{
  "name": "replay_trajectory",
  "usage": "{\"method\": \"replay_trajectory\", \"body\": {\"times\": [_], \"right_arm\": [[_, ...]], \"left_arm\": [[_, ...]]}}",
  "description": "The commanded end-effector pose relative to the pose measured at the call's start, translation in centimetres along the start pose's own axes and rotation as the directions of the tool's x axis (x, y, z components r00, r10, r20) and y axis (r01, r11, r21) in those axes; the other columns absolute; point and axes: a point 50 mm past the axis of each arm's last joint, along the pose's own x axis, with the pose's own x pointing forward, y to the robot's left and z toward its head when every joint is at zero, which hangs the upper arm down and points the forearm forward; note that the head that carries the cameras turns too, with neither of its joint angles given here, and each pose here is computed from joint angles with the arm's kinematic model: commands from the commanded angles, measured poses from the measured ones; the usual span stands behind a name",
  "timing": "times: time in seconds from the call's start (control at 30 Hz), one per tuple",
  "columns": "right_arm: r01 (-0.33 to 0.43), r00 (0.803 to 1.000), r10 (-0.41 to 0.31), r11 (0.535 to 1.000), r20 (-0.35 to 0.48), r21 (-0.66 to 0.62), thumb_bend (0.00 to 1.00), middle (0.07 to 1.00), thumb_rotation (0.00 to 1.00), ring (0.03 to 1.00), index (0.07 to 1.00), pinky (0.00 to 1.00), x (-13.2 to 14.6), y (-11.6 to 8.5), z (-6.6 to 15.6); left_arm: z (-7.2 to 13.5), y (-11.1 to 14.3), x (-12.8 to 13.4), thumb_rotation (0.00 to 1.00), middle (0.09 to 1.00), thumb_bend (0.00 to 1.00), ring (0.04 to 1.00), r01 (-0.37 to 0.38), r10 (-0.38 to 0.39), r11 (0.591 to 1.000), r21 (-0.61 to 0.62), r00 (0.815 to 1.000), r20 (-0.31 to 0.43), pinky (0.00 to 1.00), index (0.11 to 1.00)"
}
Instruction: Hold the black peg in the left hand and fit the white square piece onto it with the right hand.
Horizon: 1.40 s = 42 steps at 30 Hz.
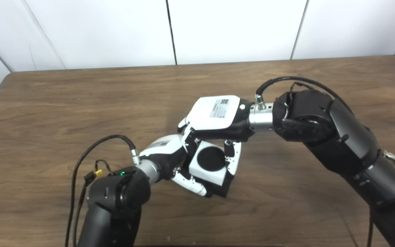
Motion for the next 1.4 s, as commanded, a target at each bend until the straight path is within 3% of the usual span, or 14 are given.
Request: {"method": "replay_trajectory", "body": {"times": [0.0,0.23,0.6,0.87,0.93,1.1,1.2,1.27,1.37], "right_arm": [[0.057,0.998,-0.057,0.997,-0.003,-0.047,1.0,0.813,0.34,0.885,0.746,0.83,-0.8,-3.2,0.0],[0.037,0.999,-0.039,0.999,-0.039,-0.037,1.0,0.848,0.38,0.916,0.785,0.85,-1.8,-4.8,-0.4],[0.011,0.996,-0.013,1.0,-0.091,-0.026,1.0,0.883,0.36,0.954,0.821,0.87,-2.0,-5.1,-0.7],[0.018,0.989,-0.021,1.0,-0.145,-0.021,1.0,0.909,0.39,0.987,0.875,0.91,-2.8,-5.7,-1.7],[0.016,0.985,-0.016,1.0,-0.171,-0.001,1.0,0.925,0.39,0.997,0.889,0.92,-3.2,-5.6,-2.0],[0.03,0.974,-0.008,0.995,-0.227,0.094,1.0,0.965,0.43,1.0,0.93,0.95,-4.4,-4.8,-3.7],[0.033,0.959,0.023,0.981,-0.283,0.192,1.0,0.987,0.45,1.0,0.955,0.96,-5.4,-4.2,-4.7],[0.041,0.943,0.056,0.958,-0.327,0.283,1.0,0.998,0.48,1.0,0.983,0.98,-6.3,-3.6,-5.4],[0.121,0.92,0.056,0.9,-0.387,0.419,1.0,0.988,0.49,1.0,0.981,0.93,-7.5,-2.5,-6.2]], "left_arm": [[-1.1,-0.1,-0.4,0.4,0.987,1.0,1.0,0.051,-0.051,0.999,-0.008,0.999,-0.011,1.0,0.985],[-3.9,0.8,-1.5,0.37,0.98,1.0,1.0,0.012,-0.011,1.0,0.006,0.996,-0.086,1.0,0.985],[-5.2,1.4,-2.8,0.41,0.977,1.0,1.0,-0.011,0.028,0.991,0.133,0.991,-0.13,0.99,0.991],[-5.9,2.2,-3.8,0.39,0.979,1.0,1.0,-0.077,0.087,0.995,0.065,0.984,-0.154,1.0,1.0],[-6.2,2.5,-4.3,0.43,0.984,1.0,1.0,-0.097,0.103,0.994,0.043,0.983,-0.154,1.0,1.0],[-7.7,3.2,-5.7,0.51,0.998,1.0,1.0,-0.13,0.122,0.989,-0.064,0.986,-0.113,0.95,1.0],[-8.8,3.5,-6.4,0.5,0.999,1.0,0.985,-0.136,0.126,0.984,-0.115,0.988,-0.09,0.83,1.0],[-9.6,3.7,-6.9,0.5,0.992,1.0,0.97,-0.145,0.136,0.974,-0.175,0.989,-0.065,0.81,1.0],[-11.3,3.6,-7.6,0.55,0.986,1.0,0.972,-0.172,0.168,0.95,-0.261,0.985,-0.039,0.83,1.0]]}}
